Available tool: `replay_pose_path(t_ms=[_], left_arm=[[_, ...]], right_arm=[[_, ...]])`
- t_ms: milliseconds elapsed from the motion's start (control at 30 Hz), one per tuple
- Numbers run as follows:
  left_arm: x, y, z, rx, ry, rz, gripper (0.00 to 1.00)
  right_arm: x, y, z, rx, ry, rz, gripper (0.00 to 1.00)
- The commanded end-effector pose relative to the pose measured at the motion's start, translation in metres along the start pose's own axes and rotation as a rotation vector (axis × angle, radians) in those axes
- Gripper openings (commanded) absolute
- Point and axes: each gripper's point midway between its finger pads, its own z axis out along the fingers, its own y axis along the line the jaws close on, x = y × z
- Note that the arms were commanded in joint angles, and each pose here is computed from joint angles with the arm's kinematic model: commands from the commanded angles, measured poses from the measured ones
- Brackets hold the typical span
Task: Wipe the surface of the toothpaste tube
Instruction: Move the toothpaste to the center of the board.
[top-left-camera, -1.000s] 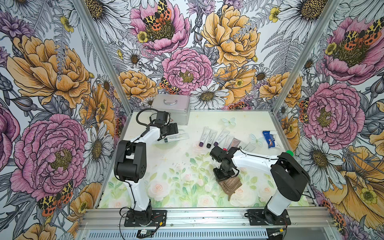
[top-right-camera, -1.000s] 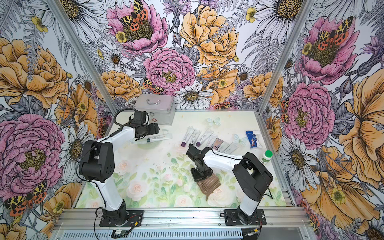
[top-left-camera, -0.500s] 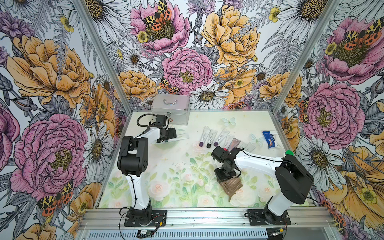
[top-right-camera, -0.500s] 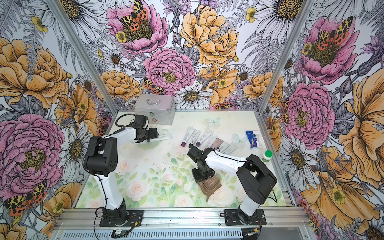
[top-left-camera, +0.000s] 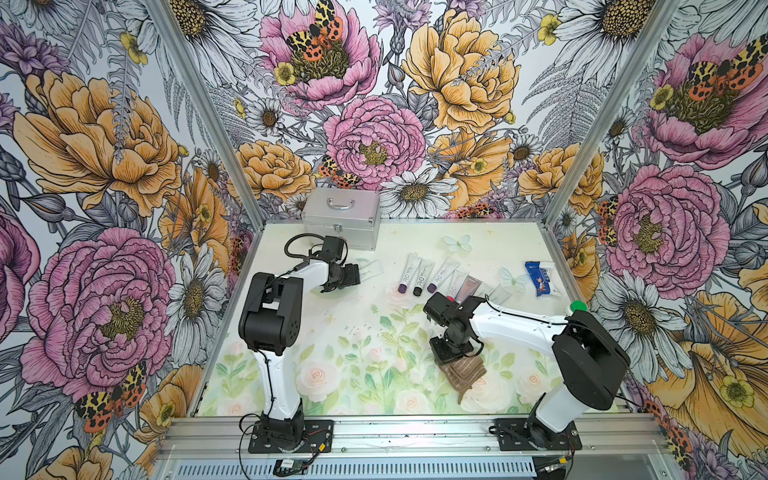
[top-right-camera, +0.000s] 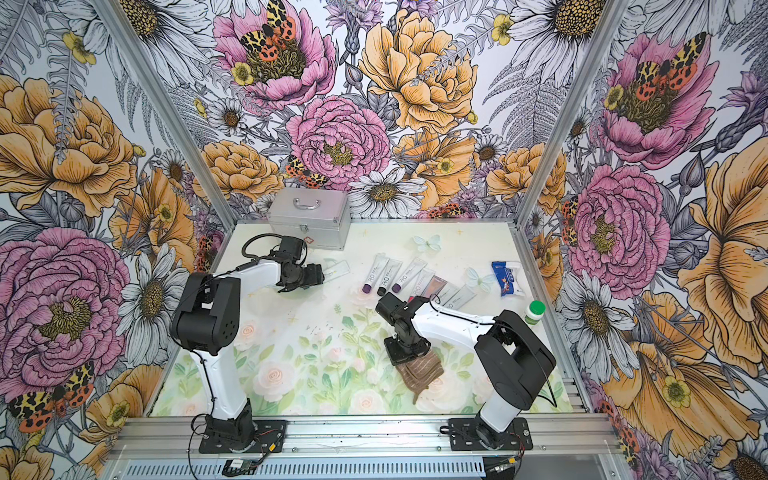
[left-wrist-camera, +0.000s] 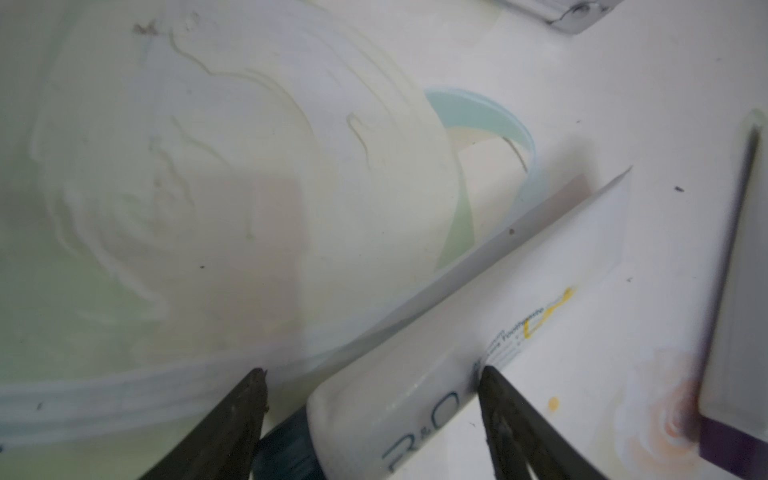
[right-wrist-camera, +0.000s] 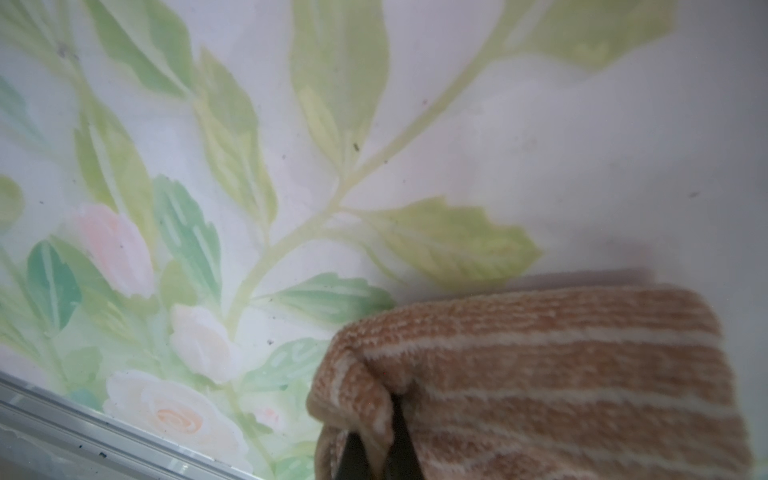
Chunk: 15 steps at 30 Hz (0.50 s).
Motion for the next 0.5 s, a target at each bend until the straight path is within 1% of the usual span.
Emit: replay_pose_path(t_ms=[0,100,233,400,467], left_arm=[[0.014,-0.003,-0.002,-0.019,0.019,0.027,0.75],[0.021,-0.009,0.0,-0.027,0.029,0.05,0.7],[0.027,-0.019,0.001,-0.03,0.033,0.084,0.7],[0.03,-0.021,0.007,-0.041,0.045,0.101,0.7],[0.028,-0.02,0.007,-0.045,0.041,0.1,0.67]], right_arm=[[-0.004,-0.001,-0.005,0.011,-0.027,0.002,0.0],[-0.004,-0.001,-0.005,0.009,-0.027,0.001,0.0],[-0.004,-0.001,-0.004,0.011,-0.024,0.003,0.0],[-0.004,-0.001,-0.004,0.01,-0.024,0.002,0.0],[-0.004,-0.001,-0.004,0.011,-0.026,0.001,0.0]])
